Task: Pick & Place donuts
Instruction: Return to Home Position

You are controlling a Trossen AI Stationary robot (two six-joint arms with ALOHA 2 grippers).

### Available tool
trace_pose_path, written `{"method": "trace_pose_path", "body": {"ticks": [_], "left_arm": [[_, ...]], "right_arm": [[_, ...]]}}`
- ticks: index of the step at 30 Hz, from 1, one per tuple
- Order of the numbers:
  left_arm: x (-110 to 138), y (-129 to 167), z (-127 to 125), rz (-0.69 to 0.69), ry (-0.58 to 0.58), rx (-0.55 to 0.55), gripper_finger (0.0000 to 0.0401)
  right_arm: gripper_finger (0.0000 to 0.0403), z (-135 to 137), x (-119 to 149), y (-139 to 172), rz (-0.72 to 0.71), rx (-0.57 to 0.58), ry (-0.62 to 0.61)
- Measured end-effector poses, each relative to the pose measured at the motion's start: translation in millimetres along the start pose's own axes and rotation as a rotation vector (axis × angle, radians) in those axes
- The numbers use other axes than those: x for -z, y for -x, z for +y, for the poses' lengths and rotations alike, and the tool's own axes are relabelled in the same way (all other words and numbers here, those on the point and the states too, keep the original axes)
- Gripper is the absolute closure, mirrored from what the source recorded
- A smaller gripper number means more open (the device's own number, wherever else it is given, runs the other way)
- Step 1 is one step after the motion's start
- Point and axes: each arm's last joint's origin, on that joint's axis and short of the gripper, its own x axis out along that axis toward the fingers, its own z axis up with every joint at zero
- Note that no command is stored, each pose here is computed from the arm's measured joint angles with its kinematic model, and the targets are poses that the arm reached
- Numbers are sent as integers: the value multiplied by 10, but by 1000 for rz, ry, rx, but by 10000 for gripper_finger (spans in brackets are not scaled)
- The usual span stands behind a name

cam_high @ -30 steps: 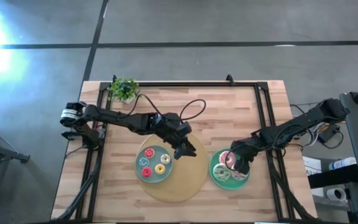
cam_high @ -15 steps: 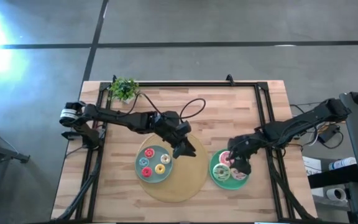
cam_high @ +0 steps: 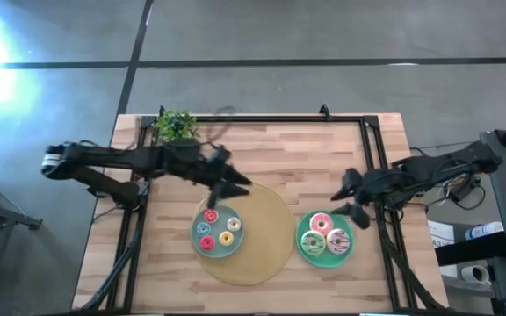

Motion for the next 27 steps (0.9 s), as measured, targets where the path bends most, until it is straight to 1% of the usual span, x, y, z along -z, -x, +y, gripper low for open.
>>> {"method": "trace_pose_path", "body": {"ticks": [2,4,7,9,11,12,13,14,16,17,19,22,27], "left_arm": [[73,232,4,-55,-13,-35,238],[172,466,6,-95,-32,-38,238],[369,734,50,-118,-22,-30,238],[520,862,108,-127,10,-42,238],[648,987,160,-159,73,-60,238],[706,1036,187,-176,118,-72,238],[756,1078,208,-194,140,-73,238],[805,1112,227,-203,130,-67,238],[916,1163,257,-179,56,-28,238],[970,1182,271,-164,19,-3,238],[1065,1227,305,-162,-11,27,238],[1215,1291,374,-179,-31,31,238],[1455,1379,484,-223,-72,52,238]], "right_arm": [[181,-71,71,107,-60,-19,-23],[181,-133,129,209,-133,-31,-38],[181,-235,231,341,-241,-2,-78],[181,-288,281,432,-319,14,-97],[181,-327,321,512,-379,14,-111],[181,-338,337,553,-404,-2,-124],[181,-347,348,589,-429,-19,-143],[181,-356,356,617,-457,-27,-156],[181,-364,352,657,-522,-29,-147],[181,-364,346,671,-552,-29,-115],[181,-361,340,683,-595,-37,-53],[181,-379,368,684,-614,-37,-32],[181,-451,446,587,-619,53,-43]]}}
